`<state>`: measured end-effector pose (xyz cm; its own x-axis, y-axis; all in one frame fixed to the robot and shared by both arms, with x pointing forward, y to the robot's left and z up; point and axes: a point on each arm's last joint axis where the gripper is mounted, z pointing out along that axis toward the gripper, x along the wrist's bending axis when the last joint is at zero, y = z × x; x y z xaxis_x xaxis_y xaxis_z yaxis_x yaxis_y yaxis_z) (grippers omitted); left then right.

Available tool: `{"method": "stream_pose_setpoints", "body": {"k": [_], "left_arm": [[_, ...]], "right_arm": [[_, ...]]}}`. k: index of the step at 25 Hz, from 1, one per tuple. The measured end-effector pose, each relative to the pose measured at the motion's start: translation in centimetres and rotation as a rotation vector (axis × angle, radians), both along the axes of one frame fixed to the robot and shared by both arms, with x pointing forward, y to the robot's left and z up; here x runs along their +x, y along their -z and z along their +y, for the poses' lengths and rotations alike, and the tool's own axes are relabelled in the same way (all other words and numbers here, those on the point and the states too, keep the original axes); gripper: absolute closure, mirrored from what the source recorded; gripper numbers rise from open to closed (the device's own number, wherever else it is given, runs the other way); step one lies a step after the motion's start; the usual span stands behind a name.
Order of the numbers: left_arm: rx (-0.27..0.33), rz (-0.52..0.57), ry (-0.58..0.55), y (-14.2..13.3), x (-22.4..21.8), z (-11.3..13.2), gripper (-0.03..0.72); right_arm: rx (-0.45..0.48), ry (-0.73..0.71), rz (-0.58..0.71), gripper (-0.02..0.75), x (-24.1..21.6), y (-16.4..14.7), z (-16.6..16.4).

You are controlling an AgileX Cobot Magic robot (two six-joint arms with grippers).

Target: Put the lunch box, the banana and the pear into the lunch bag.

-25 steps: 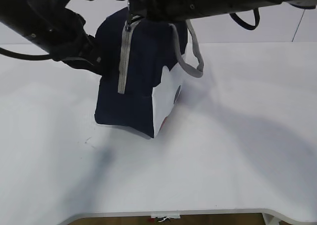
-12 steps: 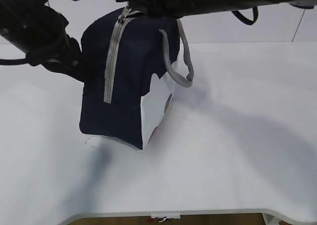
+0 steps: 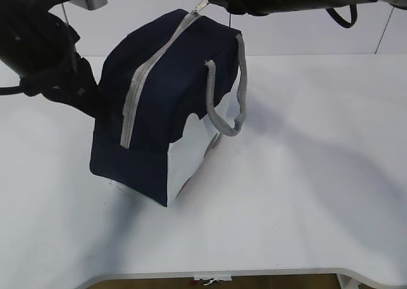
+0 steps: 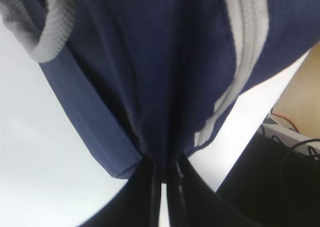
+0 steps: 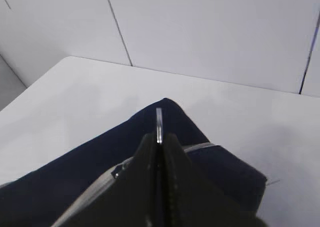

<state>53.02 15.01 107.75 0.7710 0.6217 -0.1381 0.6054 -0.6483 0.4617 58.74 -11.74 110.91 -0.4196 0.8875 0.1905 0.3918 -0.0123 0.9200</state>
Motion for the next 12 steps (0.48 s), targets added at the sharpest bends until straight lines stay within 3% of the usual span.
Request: {"method": "stream_pose_setpoints", "body": {"k": [12], "left_arm": [[0.032,-0.014,0.025,-1.3,-1.2,0.7,0.699]], "right_arm": [[-0.007,0.082,0.036,0.724,4.5,2.8,-1.2]]}}
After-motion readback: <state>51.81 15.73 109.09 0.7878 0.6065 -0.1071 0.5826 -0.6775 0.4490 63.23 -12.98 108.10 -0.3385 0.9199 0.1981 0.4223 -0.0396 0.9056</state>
